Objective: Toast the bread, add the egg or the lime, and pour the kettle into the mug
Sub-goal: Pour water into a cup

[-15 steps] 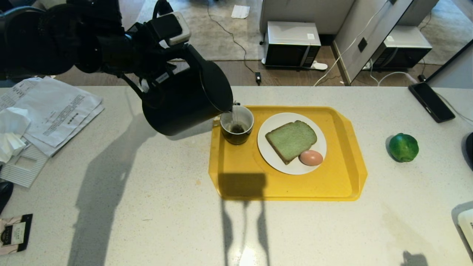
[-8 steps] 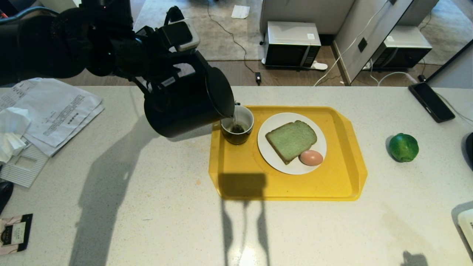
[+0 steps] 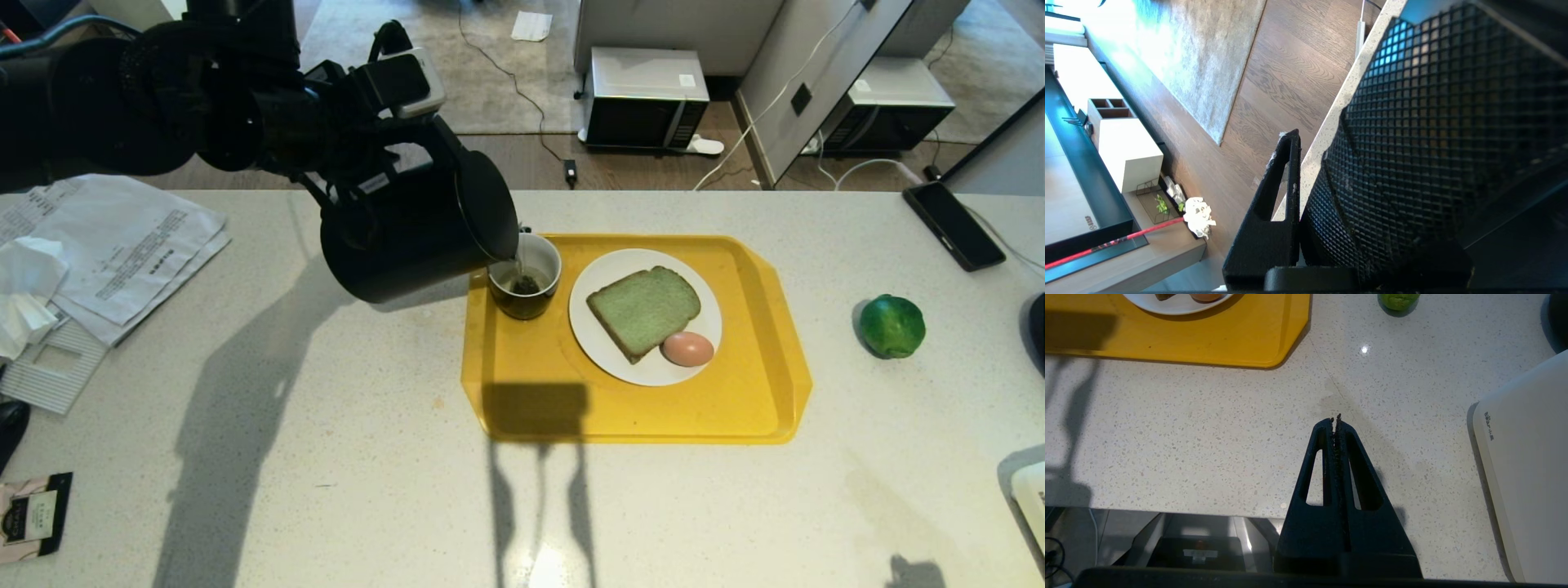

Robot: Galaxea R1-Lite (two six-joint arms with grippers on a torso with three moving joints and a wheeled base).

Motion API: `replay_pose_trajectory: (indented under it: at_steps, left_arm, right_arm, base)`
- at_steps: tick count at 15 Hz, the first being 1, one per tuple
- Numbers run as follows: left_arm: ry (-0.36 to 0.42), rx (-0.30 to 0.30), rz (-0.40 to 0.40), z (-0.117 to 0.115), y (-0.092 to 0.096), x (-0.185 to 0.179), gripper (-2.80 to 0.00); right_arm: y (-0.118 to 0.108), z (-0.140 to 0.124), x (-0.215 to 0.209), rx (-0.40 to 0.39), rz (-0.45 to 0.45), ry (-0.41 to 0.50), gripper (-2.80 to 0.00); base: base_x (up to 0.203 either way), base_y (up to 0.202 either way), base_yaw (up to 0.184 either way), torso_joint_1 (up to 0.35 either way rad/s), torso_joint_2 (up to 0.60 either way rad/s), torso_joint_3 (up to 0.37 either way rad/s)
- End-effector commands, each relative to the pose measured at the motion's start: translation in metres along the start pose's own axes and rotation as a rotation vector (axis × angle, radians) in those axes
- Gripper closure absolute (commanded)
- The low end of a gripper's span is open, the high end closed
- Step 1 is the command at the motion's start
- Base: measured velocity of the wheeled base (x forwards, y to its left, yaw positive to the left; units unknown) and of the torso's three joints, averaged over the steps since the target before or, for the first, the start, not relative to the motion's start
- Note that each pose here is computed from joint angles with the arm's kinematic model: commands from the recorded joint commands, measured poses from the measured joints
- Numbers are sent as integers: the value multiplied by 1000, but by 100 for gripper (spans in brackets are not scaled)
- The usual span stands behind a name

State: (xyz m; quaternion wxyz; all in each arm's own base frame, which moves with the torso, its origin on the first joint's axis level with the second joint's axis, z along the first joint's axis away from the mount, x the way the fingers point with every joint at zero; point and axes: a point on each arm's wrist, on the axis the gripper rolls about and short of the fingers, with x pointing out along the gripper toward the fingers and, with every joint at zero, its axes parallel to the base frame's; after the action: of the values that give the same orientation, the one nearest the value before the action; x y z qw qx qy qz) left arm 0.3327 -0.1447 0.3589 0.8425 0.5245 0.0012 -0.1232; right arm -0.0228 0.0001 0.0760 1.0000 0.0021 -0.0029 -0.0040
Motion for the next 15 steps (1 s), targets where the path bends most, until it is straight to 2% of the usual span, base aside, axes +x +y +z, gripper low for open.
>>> replay_pose_trajectory:
  at_steps: [1,8,15]
  left_arm:
    - [1,7,-3,0,-1,1,0]
    - [-18,-14,29,2,6,-5,0]
    - [-51,-123,65,5,21,-25,0]
  right_arm:
    - [0,0,0,0,0,0,0]
    - [0,0,0,0,0,0,0]
    - [0,0,0,0,0,0,0]
  base:
    - [0,0,0,0,0,0]
    - [0,0,0,0,0,0]
    - [0,0,0,0,0,0]
